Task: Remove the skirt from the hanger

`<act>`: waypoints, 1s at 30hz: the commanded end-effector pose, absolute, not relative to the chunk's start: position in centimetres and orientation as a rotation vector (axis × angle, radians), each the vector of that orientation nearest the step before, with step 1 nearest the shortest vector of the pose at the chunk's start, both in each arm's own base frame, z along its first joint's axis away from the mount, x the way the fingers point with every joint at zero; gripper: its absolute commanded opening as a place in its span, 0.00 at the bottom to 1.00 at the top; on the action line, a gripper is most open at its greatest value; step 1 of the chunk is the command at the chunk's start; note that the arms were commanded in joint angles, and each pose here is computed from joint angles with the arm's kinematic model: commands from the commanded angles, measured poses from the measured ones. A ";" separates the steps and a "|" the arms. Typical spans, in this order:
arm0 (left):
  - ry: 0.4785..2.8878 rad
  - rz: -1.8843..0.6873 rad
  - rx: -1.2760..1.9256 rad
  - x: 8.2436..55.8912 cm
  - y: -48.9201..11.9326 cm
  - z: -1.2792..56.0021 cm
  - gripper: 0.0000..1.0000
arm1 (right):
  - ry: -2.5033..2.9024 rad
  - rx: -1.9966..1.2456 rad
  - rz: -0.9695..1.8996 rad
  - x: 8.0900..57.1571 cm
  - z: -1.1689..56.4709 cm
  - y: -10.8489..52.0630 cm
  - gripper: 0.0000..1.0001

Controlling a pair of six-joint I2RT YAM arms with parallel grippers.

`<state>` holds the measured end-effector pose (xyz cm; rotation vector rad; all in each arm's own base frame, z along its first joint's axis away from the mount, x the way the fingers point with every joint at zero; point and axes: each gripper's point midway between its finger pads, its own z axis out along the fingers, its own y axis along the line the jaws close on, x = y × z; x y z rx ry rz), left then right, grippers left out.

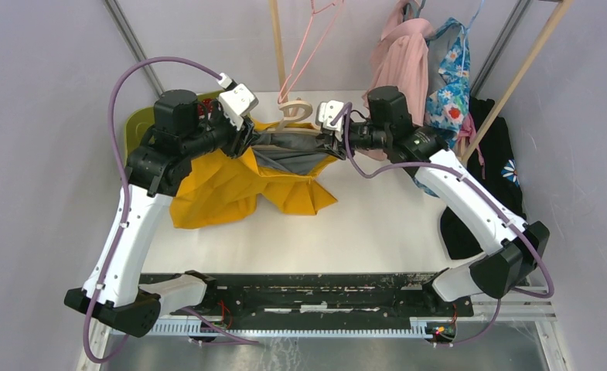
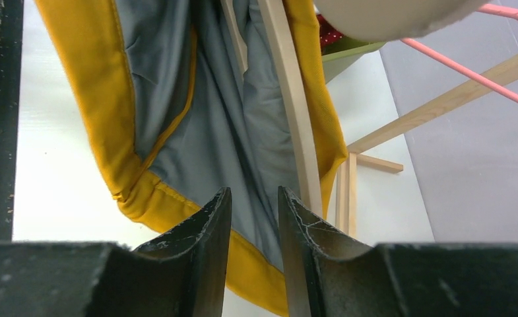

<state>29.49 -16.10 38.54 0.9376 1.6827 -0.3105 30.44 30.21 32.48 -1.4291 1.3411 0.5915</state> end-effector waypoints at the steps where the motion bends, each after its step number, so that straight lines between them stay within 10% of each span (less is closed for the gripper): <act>1: 1.500 -0.313 0.899 29.5 -16.7 44.1 0.03 | 1.259 -1.429 0.537 31.6 34.9 30.6 0.38; 30: 1.512 -0.322 0.913 29.7 -17.0 43.4 0.03 | 1.276 -1.391 0.599 34.0 34.0 32.6 0.41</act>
